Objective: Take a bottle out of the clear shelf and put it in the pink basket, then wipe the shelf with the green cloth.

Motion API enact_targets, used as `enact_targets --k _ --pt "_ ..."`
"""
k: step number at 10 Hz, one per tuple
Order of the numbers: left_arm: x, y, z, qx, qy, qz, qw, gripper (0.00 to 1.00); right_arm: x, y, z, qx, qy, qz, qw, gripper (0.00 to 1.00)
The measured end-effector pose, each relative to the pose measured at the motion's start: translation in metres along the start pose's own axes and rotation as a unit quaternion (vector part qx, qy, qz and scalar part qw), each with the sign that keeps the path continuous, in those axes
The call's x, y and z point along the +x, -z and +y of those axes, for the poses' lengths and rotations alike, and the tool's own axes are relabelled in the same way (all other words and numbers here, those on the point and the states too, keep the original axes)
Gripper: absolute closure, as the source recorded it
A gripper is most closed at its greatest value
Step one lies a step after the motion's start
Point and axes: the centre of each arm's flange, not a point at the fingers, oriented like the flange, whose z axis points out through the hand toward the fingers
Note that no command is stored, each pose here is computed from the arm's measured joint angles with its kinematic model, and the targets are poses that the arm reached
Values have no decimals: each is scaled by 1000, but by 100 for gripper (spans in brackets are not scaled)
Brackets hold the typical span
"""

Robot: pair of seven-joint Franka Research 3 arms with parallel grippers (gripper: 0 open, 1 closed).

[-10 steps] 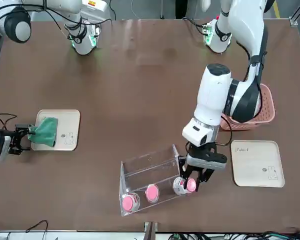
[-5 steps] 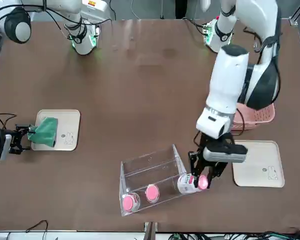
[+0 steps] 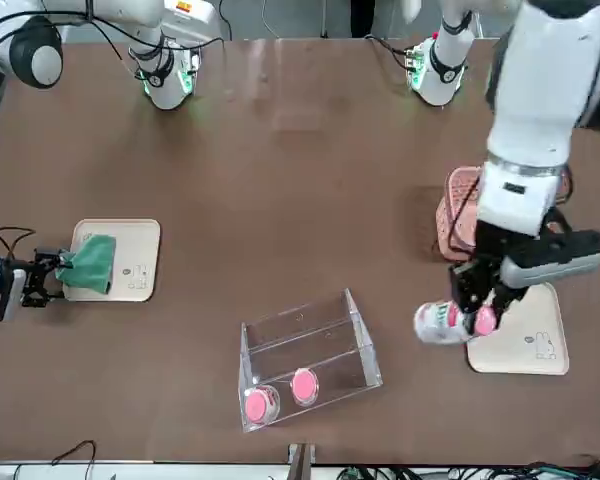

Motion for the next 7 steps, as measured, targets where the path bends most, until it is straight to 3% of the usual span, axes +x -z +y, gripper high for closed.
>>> enact_targets --k 4,7 --pt "-25 -35 -104 96 40 -56 993 55 2 -4 2 -2 1 -2 1000 27" --pt "-107 -48 -175 187 147 -21 971 55 -7 -14 7 0 -4 -6 1000 24"
